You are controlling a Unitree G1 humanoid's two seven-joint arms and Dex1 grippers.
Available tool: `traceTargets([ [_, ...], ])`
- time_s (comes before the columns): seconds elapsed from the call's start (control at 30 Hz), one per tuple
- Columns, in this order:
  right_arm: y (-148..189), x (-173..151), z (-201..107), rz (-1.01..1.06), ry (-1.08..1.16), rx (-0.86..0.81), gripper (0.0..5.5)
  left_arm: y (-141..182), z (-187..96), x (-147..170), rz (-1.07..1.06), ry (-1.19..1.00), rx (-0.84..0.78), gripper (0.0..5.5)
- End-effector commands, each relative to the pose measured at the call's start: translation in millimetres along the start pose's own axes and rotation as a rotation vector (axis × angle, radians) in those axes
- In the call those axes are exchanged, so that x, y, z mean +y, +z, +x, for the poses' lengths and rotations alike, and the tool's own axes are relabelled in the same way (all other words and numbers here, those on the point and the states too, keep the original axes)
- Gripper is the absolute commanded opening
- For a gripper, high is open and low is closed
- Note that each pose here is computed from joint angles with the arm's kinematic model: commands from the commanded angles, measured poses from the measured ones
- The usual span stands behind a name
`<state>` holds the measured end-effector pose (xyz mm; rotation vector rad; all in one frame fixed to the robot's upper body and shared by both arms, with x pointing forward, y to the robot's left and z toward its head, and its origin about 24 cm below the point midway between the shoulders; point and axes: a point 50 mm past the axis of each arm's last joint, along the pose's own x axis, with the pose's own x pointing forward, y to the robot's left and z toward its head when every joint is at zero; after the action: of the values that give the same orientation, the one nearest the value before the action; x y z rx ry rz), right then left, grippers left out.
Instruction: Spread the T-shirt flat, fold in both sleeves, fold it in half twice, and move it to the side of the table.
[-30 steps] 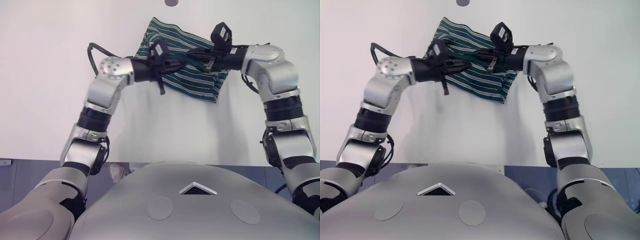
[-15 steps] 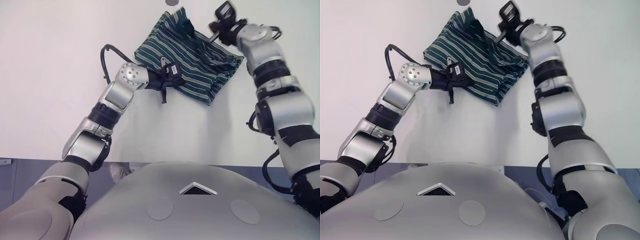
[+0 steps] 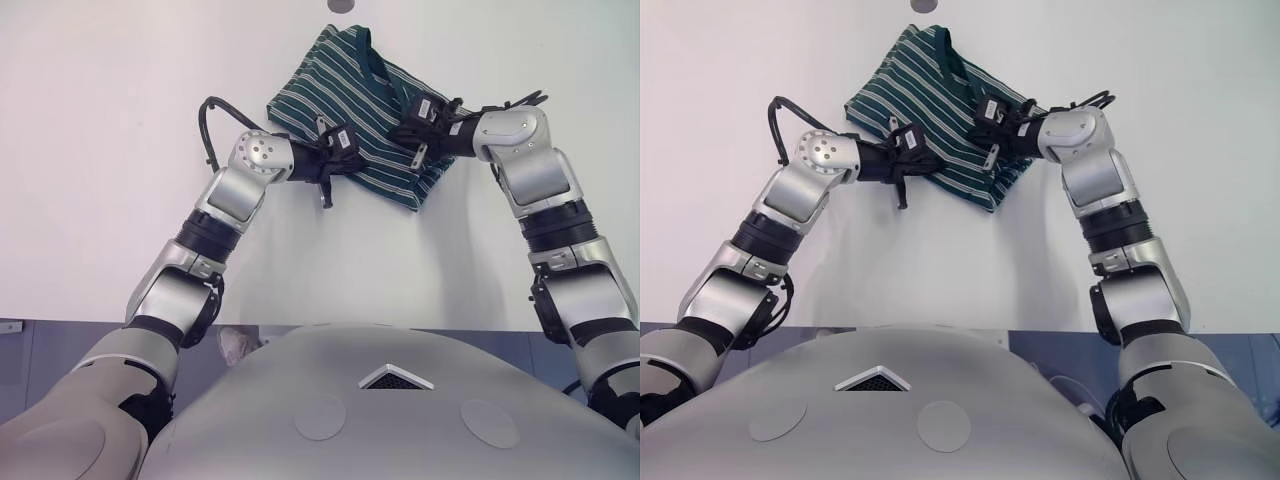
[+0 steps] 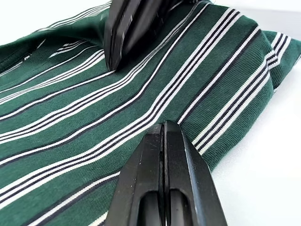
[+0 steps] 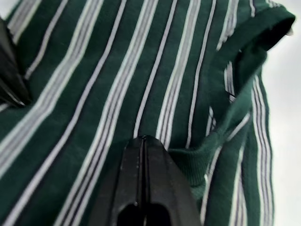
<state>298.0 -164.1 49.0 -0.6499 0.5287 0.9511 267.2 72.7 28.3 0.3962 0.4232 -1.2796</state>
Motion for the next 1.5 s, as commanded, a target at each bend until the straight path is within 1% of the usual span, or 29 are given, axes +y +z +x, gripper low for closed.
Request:
traceTargets([
  [0.03,-9.6,-37.5,-18.0,-0.055,-0.219,0.107,0.04,-25.7,-4.2,-6.3,-0.052,-0.011,0.115,0.00],
  [0.07,-6.7,-45.7,-22.3,-0.054,-0.253,0.100,0.04,-26.0,-4.5,-6.5,-0.052,-0.010,0.116,0.00],
  [0.13,-8.7,-50.2,-23.9,-0.055,-0.247,0.110,0.04,-25.9,-4.6,-6.2,-0.052,-0.007,0.116,0.00],
  [0.2,-18.4,-45.6,-20.1,-0.076,-0.207,0.149,0.04,-25.5,-4.5,-5.7,-0.048,-0.005,0.116,0.00],
  [0.33,-44.1,-24.5,-10.5,-0.082,-0.064,0.223,0.04,-25.5,-5.9,-4.6,-0.014,-0.003,0.126,0.00],
  [0.37,-51.1,-15.6,-10.2,-0.118,0.001,0.252,0.04,-27.2,-8.7,-3.8,0.012,-0.012,0.141,0.00],
  [0.4,-58.9,-0.1,-13.7,-0.184,0.121,0.281,0.04,-30.4,-14.2,-1.0,0.044,-0.013,0.168,0.00],
  [0.43,-64.3,19.9,-20.9,-0.235,0.276,0.290,0.04,-34.4,-21.7,3.5,0.081,-0.011,0.201,0.00],
  [0.47,-62.0,39.9,-29.3,-0.239,0.419,0.258,0.04,-38.8,-31.6,10.1,0.115,0.001,0.237,0.00],
  [0.5,-51.4,55.9,-36.2,-0.221,0.522,0.190,0.04,-43.3,-42.7,17.0,0.151,0.013,0.273,0.00],
  [0.57,-24.8,72.5,-45.1,-0.170,0.613,0.047,0.04,-50.2,-61.0,28.5,0.211,0.044,0.327,0.00],
  [0.6,-12.7,75.3,-47.2,-0.154,0.616,-0.013,0.04,-52.1,-67.6,32.9,0.235,0.058,0.342,0.00],
  [0.63,-0.8,73.4,-44.6,-0.127,0.574,-0.076,0.04,-52.1,-72.6,36.6,0.254,0.076,0.337,0.00],
  [0.7,12.9,62.8,-36.1,-0.073,0.433,-0.154,0.04,-46.1,-77.3,39.4,0.269,0.095,0.280,0.00],
  [0.73,16.4,56.8,-34.4,-0.055,0.367,-0.177,0.25,-39.9,-79.2,38.3,0.264,0.097,0.229,0.19],
  [0.8,18.4,51.6,-39.2,-0.047,0.308,-0.198,0.58,-29.4,-85.9,33.7,0.256,0.097,0.144,0.49],
  [0.83,15.0,52.0,-44.0,-0.054,0.304,-0.186,0.85,-25.7,-92.7,31.1,0.264,0.105,0.115,0.73],
  [0.93,3.7,51.8,-53.2,-0.070,0.270,-0.141,1.45,-15.1,-117.7,30.8,0.277,0.172,0.052,1.30],
  [0.97,5.6,52.8,-57.7,-0.102,0.253,-0.157,1.70,-13.3,-126.3,31.1,0.306,0.188,0.051,1.53],
  [1.0,7.0,58.5,-65.1,-0.139,0.260,-0.172,1.88,-16.8,-135.1,31.2,0.352,0.189,0.089,1.69],
  [1.07,5.3,78.9,-76.7,-0.218,0.326,-0.176,2.32,-36.1,-149.7,31.8,0.425,0.163,0.223,2.09],
  [1.1,2.2,86.9,-77.5,-0.240,0.349,-0.170,2.49,-45.3,-153.4,31.6,0.447,0.145,0.271,2.16],
  [1.17,-2.1,95.0,-68.0,-0.301,0.328,-0.167,2.54,-56.3,-155.0,35.0,0.555,0.134,0.329,2.16],
  [1.3,-2.0,110.1,-46.8,-0.435,0.337,-0.202,2.54,-65.8,-147.5,34.1,0.721,0.059,0.343,2.16],
  [1.37,2.3,114.1,-39.4,-0.502,0.341,-0.231,2.54,-64.8,-138.7,28.3,0.768,0.002,0.299,2.16],
  [1.5,5.2,117.4,-34.3,-0.607,0.353,-0.252,2.54,-57.3,-128.1,16.2,0.854,-0.075,0.204,2.16],
])
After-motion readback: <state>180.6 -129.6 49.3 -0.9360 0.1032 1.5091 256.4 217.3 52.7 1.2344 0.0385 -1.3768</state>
